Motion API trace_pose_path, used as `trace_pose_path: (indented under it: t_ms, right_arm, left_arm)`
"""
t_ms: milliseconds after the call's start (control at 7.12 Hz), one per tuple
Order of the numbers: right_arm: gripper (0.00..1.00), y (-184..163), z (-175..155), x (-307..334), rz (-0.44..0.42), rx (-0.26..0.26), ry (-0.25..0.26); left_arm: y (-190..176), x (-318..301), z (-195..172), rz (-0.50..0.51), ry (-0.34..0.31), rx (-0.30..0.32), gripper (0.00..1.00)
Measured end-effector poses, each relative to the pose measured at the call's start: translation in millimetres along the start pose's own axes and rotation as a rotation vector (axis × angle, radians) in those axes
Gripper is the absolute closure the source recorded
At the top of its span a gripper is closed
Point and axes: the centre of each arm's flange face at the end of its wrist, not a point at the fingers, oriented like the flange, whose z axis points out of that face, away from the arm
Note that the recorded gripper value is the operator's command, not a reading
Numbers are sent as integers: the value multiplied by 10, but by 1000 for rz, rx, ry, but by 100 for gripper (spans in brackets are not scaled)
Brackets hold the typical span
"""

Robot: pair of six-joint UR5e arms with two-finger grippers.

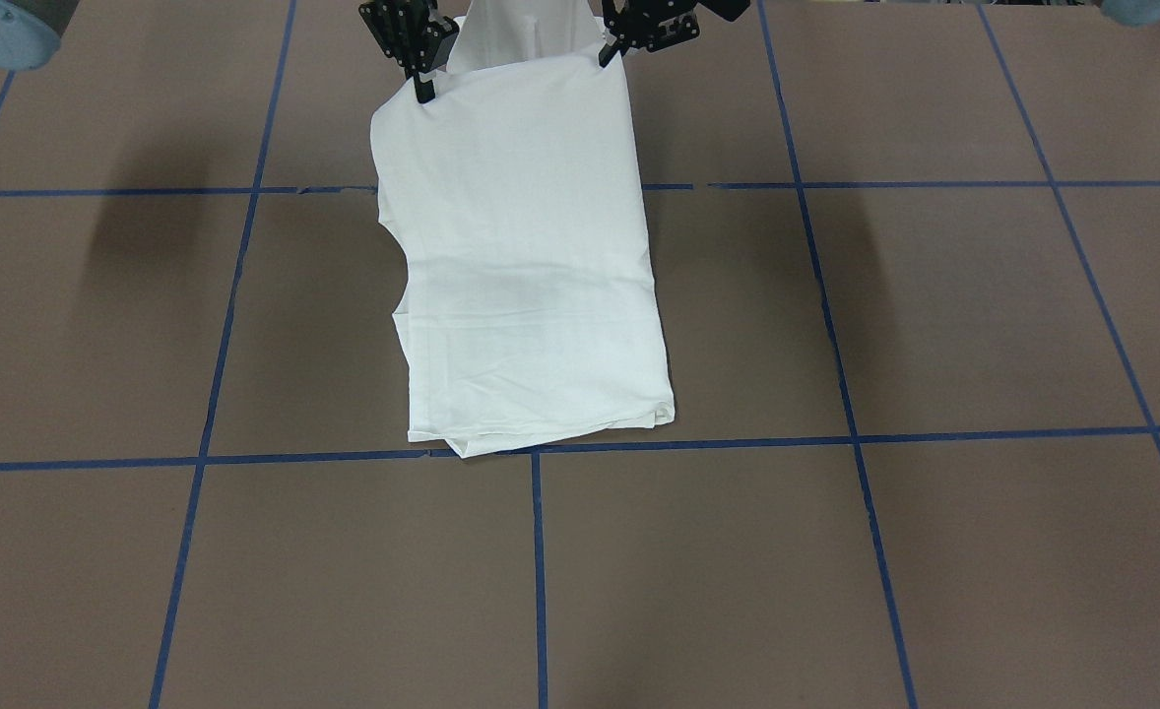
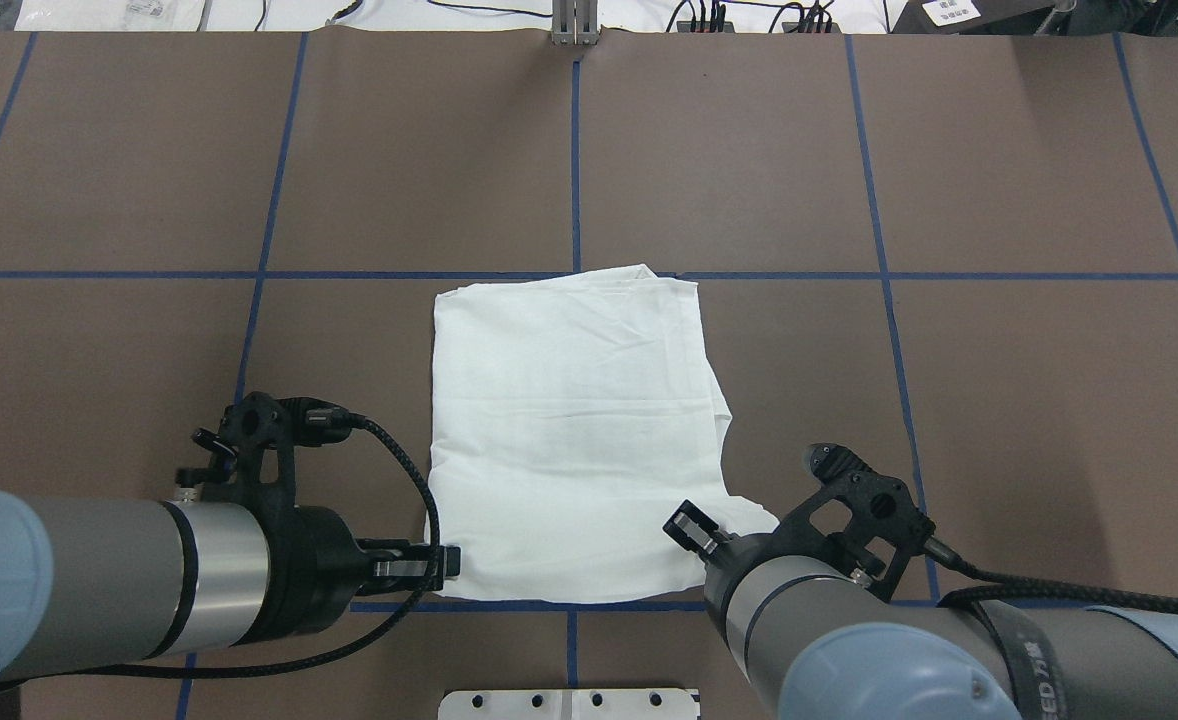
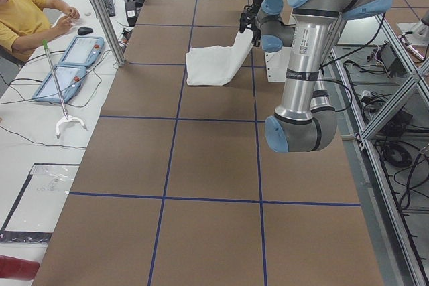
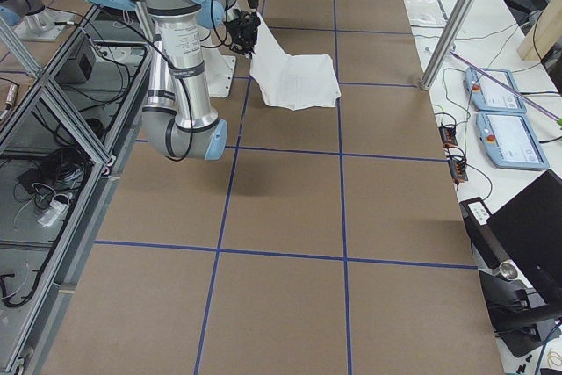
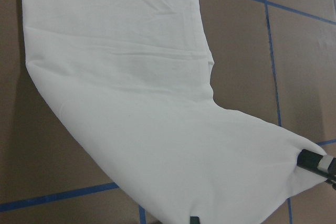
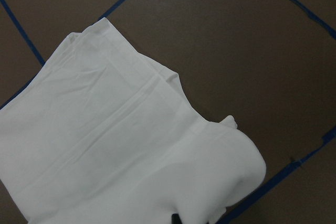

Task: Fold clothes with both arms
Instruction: 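Lift the near edge with both grippers and fold it away from the robot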

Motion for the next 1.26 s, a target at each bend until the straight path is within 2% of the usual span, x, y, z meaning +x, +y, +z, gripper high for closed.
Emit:
trace_pose_path:
  t_ms: [421,702,983,1263]
  right_arm:
    - [100,-297,331,-593,-21,90,-33]
    - [100,-564,712,-927,-35,133,-51]
    - [100,-744,1076,-1191,-42,174,-35]
    - [100,-836,1449,-1360,-47,200,-26]
  left_arm:
    - [-719,-130,433,23,-104,107,100]
    - [-1249,-225,597,22,-163,177,100]
    - [-1798,-329,913,18,-234,227,100]
    - [-2142,-557,1270,19,-276,249,100]
